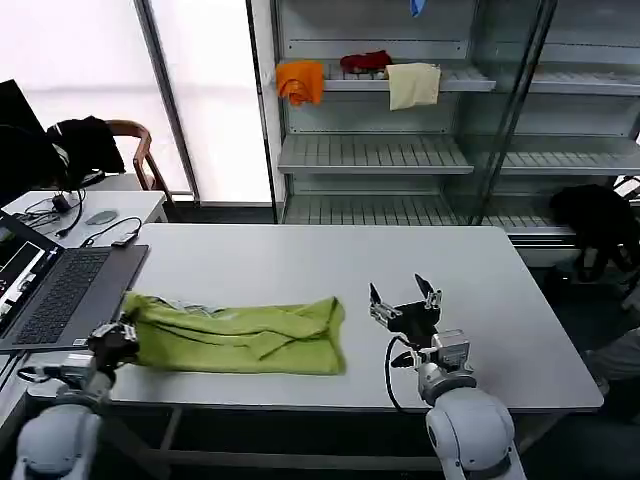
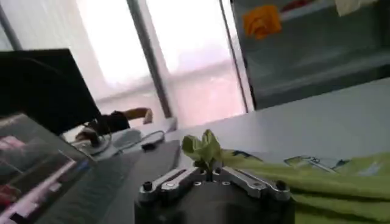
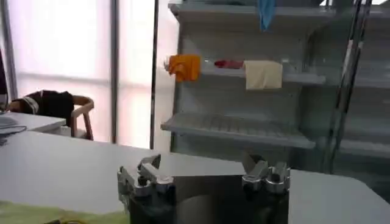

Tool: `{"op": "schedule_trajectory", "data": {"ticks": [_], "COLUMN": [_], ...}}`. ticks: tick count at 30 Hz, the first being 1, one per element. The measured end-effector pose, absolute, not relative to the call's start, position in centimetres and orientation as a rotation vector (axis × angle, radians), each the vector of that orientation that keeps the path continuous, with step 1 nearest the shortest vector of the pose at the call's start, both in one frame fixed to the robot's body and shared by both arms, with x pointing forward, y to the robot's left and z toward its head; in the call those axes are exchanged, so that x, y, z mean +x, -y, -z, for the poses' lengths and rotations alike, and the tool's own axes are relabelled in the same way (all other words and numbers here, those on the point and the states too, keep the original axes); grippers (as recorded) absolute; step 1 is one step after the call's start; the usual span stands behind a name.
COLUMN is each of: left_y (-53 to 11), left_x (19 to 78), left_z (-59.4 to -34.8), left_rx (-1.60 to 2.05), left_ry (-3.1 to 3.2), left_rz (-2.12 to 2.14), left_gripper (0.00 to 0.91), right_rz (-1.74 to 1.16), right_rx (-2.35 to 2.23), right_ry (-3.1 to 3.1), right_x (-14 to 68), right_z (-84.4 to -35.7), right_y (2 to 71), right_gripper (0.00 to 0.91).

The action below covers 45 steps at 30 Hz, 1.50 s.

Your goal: Fold and organize the clothes.

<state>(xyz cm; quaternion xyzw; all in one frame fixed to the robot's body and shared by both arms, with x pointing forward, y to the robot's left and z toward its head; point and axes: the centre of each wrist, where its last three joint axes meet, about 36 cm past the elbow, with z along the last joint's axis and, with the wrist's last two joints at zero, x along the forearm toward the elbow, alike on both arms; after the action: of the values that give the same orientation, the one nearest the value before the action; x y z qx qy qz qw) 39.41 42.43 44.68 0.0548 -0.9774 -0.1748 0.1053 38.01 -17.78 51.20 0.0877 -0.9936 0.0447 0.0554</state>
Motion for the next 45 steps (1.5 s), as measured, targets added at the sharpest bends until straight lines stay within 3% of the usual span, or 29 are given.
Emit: {"op": "schedule_trajectory", "data": {"ticks": [6, 13, 34, 45], "left_y": [-46.3, -46.1, -28.6, -23.3], "left_x": [39.8, 39.4, 39.8, 40.0], "left_z": [-48.6, -50.5, -44.5, -42.8], "left_rx": [0.205, 0.189, -0.228, -0.32], "left_ry": [2.861, 2.844, 2.871, 2.854], "left_rz": [0.783, 0.98, 0.894, 0.779], "left_gripper": [0.0, 0.0, 0.01, 0.02], "right_rz": [-0.149, -0.161, -0.188, -0.193], "right_rx": [0.235, 0.211, 0.196, 0.207], "right_ry": [3.005, 2.989, 2.954, 2.956], "right_x": [38.0, 37.8, 37.6, 37.5], "right_z": [-50.8, -50.2, -49.1, -49.1], "right_y": [18.1, 18.1, 17.5, 17.2], "right_gripper": [0.907, 0.907, 0.907, 0.907]}}
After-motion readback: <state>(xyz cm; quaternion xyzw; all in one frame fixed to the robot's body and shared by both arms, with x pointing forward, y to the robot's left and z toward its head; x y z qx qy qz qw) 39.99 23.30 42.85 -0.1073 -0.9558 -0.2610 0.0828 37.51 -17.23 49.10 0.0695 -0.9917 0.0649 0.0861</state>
